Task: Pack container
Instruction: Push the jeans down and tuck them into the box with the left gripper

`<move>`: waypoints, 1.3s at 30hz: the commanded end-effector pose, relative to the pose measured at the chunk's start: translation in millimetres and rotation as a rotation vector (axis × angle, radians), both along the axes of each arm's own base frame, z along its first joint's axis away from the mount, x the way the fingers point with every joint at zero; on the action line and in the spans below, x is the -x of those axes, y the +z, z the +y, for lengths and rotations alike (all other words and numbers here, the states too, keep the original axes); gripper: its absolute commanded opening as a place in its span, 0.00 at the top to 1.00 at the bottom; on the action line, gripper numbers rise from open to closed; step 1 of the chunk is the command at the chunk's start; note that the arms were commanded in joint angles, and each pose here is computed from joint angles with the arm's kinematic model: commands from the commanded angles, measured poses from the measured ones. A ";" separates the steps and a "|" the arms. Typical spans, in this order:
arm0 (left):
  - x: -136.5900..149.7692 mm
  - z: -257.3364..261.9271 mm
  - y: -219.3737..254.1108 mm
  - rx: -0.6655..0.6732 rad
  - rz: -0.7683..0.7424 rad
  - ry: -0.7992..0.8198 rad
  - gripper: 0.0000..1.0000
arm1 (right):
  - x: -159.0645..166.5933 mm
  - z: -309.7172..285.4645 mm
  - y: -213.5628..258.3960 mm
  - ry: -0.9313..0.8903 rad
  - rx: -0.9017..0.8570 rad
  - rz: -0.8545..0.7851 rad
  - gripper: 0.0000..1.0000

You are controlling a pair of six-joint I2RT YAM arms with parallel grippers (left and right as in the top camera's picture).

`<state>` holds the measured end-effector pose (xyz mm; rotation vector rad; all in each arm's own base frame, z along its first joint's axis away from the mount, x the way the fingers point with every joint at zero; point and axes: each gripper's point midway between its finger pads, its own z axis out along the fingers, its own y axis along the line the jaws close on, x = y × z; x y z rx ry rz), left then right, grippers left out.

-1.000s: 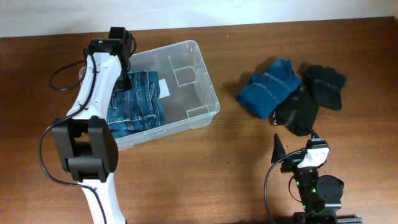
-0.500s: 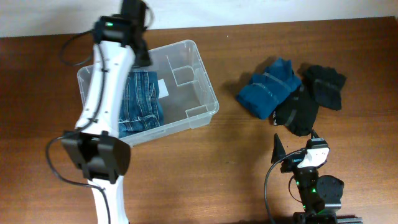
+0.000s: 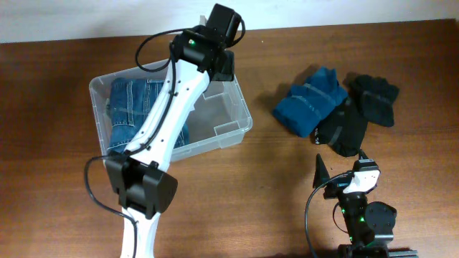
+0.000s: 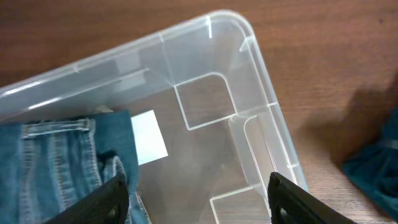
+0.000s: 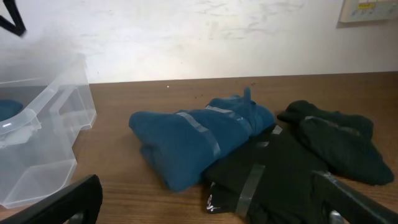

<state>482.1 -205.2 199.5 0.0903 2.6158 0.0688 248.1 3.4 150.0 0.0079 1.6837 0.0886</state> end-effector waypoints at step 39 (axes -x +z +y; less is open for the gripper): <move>108.6 -94.8 -91.6 -0.126 0.407 -0.511 0.31 | 0.0 -2.2 -2.6 -0.011 0.000 0.004 0.02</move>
